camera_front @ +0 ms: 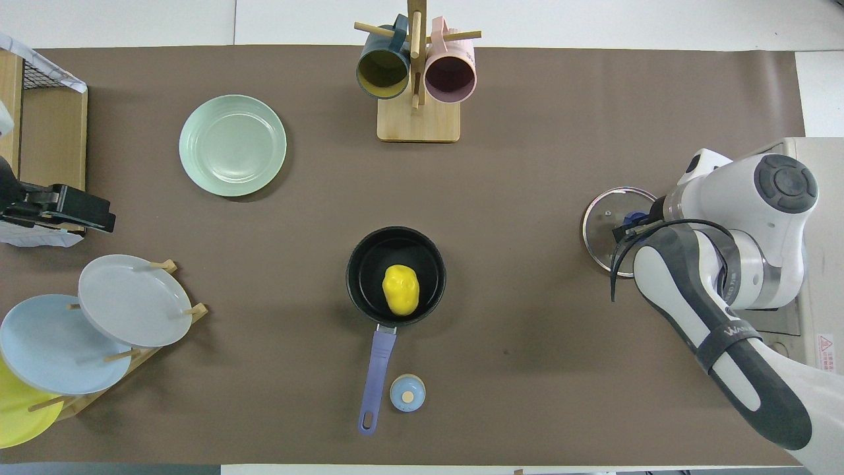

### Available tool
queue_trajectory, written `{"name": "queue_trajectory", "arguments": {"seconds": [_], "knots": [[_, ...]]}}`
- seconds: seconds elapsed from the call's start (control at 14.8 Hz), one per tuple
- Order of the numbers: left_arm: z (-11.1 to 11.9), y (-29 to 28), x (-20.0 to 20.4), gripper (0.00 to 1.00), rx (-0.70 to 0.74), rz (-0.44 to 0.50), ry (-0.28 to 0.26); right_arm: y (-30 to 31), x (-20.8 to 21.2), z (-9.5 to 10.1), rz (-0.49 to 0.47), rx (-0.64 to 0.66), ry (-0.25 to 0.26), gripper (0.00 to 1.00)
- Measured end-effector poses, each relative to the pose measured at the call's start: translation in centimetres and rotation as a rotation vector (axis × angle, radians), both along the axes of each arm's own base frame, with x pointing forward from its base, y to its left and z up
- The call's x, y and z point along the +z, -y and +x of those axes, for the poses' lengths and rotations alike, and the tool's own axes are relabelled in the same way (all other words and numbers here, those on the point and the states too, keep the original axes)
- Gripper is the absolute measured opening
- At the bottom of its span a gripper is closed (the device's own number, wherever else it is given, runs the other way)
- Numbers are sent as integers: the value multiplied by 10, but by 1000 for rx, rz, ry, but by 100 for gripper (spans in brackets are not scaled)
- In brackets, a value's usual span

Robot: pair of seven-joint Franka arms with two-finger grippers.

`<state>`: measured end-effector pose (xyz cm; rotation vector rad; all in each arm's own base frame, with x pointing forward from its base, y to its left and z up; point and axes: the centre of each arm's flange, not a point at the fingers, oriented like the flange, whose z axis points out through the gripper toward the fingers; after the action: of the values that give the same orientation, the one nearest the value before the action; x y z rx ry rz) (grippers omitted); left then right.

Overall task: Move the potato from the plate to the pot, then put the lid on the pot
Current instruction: 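Lift the glass lid with the right gripper and carry it over the saucepan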

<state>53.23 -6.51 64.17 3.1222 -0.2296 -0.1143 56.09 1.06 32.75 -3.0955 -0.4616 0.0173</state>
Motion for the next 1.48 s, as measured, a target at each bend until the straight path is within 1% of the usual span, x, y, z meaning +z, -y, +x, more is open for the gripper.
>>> {"name": "queue_trajectory", "arguments": {"seconds": [0.13, 0.27, 0.4, 0.47, 0.61, 0.67, 0.88, 1.08, 1.14, 1.28, 1.48], "knots": [[0, 0, 2, 100, 1, -1, 5, -12, 24, 11, 2, 21, -23, 66], [0, -1, 2, 100, 2, -1, 11, -38, 57, 21, 2, 26, -44, 66], [1, -1, 2, 100, 4, -2, 15, -83, 89, 23, -3, -8, -68, 66], [1, -1, 2, 100, 4, -2, 15, -112, 104, 20, -8, -28, -76, 66], [1, -1, 2, 100, 4, -2, 15, -176, 130, 7, -19, -81, -78, 66], [1, -1, 2, 100, 4, -2, 15, -209, 140, -3, -22, -111, -70, 66], [1, -1, 3, 100, 4, -2, 16, -297, 151, -40, -21, -196, -43, 66], [0, 0, 4, 100, 2, -2, 18, -353, 158, -65, 30, -219, 23, 66], [0, 1, 4, 100, 1, -2, 18, -369, 156, -72, 45, -229, 38, 66], [-1, 3, 4, 100, -1, -1, 18, -392, 149, -82, 59, -231, 52, 66], [0, 1, 4, 100, 4, -1, 18, -412, 132, -89, 61, -208, 56, 66]]}}
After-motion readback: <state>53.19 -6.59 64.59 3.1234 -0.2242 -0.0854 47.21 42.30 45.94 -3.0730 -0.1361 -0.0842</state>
